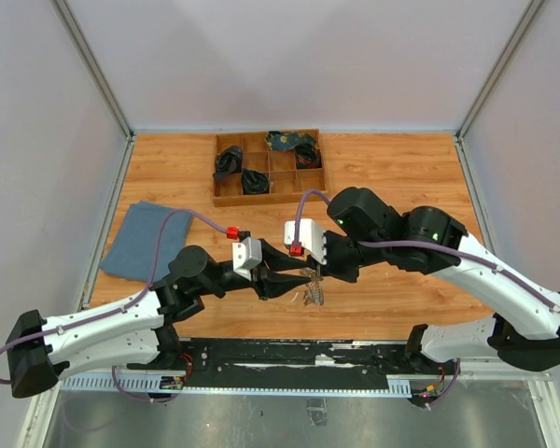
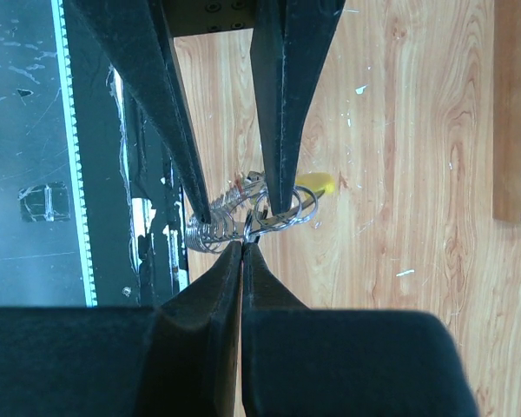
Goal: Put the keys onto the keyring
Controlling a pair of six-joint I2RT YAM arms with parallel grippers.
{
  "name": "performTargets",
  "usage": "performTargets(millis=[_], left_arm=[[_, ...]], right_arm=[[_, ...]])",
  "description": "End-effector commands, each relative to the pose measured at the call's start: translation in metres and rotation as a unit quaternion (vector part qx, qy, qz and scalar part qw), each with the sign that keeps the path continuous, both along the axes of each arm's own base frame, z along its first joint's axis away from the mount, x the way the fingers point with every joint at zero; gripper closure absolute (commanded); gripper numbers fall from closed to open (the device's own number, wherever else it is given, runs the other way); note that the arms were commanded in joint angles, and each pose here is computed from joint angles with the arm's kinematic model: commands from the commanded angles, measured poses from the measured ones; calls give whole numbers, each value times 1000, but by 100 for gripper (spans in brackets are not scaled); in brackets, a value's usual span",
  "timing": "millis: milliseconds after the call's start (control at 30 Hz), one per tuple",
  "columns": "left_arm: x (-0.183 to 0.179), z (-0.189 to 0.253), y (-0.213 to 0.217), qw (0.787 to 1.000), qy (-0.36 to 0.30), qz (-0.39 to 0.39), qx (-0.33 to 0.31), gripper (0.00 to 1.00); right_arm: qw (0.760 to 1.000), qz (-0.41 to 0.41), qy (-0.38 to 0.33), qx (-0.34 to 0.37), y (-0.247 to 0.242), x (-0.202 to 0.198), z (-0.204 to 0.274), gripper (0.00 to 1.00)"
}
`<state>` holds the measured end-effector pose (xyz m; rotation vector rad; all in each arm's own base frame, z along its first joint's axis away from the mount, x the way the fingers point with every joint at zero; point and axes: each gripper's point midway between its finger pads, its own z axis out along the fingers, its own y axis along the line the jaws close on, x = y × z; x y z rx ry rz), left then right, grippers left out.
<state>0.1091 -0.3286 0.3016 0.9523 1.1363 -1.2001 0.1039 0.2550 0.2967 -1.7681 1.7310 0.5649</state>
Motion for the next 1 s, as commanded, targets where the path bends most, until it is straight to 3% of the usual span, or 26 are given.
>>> performTargets(millis=[0, 667, 867, 967], left_arm=[[-1, 16, 0, 1000, -17, 0, -10, 61], [-1, 9, -7, 1000, -16, -9, 7, 71], [-2, 8, -9, 1000, -16, -13, 10, 77], [-3, 9, -9, 1000, -16, -14, 10, 85]], right_arm=[[1000, 5, 3, 1, -2, -4, 8, 100], [1000, 12, 4, 24, 8, -5, 13, 100], [1000, 11, 2, 28, 8, -5, 15, 100], [1000, 10, 3, 30, 8, -5, 15, 100]])
